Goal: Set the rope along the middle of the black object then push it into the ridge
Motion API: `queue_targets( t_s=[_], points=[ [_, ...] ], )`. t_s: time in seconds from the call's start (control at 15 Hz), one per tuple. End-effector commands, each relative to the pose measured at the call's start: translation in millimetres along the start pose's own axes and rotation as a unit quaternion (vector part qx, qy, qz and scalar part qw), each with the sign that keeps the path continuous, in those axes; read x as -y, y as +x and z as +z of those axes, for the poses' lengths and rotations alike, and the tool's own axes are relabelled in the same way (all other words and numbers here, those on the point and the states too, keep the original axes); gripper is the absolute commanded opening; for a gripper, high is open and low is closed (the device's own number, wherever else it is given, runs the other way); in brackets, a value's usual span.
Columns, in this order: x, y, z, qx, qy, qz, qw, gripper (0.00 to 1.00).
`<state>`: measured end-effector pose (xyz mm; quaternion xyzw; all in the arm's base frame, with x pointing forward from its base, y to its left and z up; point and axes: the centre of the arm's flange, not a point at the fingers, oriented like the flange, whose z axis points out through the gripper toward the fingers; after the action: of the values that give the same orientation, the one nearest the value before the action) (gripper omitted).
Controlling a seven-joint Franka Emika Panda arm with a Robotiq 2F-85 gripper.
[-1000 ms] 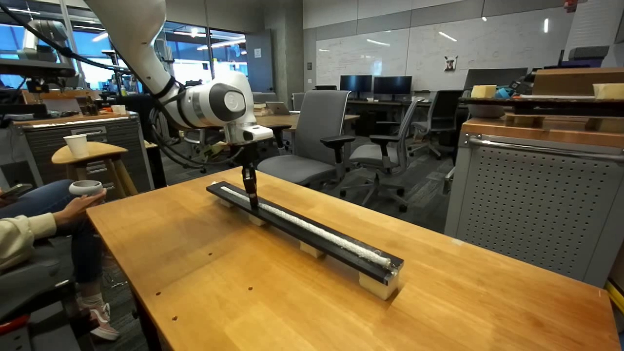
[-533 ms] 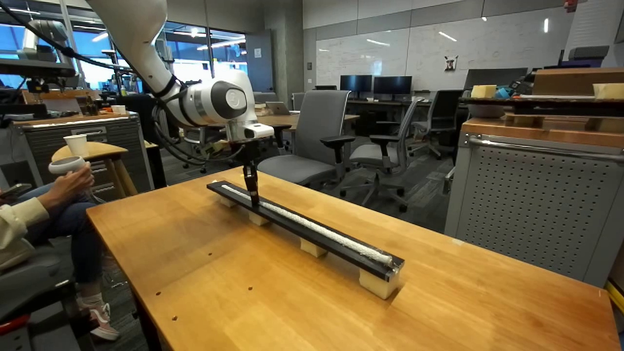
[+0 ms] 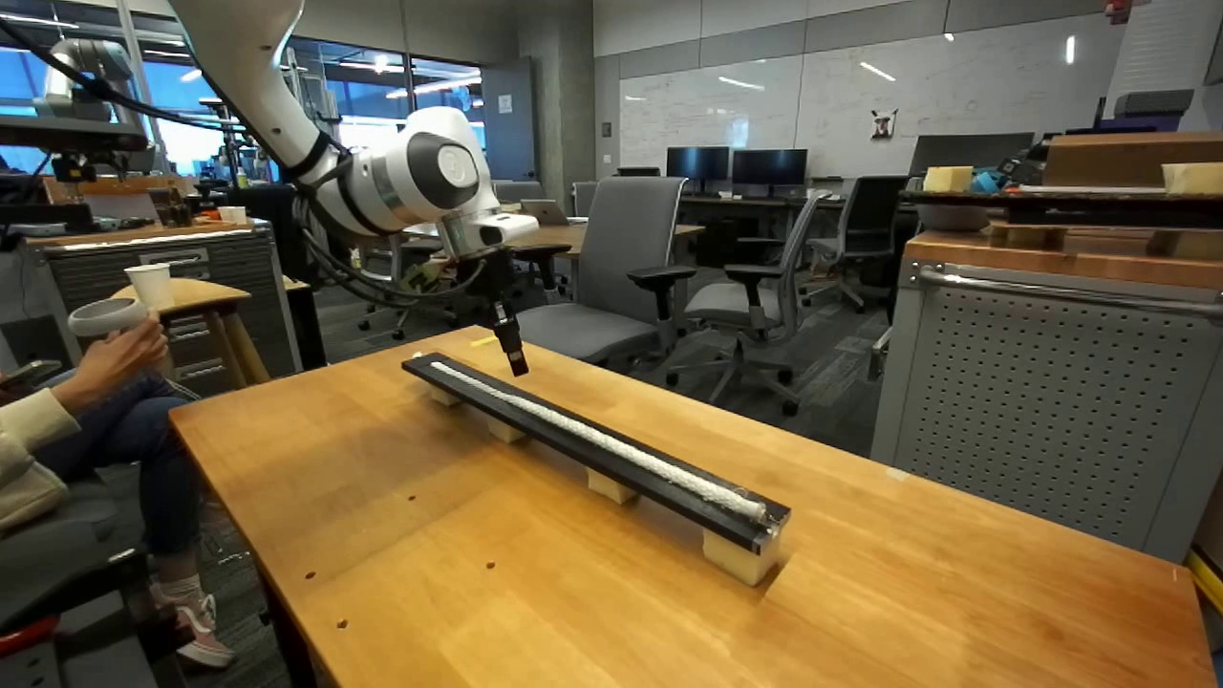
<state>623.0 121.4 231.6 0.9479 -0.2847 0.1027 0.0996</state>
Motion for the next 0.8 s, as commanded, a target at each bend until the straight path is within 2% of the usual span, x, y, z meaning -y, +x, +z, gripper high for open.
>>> queue_targets(
  t_s=[0.0, 0.27, 0.47, 0.73],
  points=[
    [-26, -9, -17, -0.013, 0.008, -0.014, 0.9998, 0.02],
    [-18, -14, -2, 0.006, 0.009, -0.038, 0.9992, 0.03],
    [-11, -11, 16, 0.009, -0.005, -0.051, 0.9986, 0.02],
    [-3, 5, 61, 0.027, -0.028, -0.05, 0.998, 0.02]
  ],
)
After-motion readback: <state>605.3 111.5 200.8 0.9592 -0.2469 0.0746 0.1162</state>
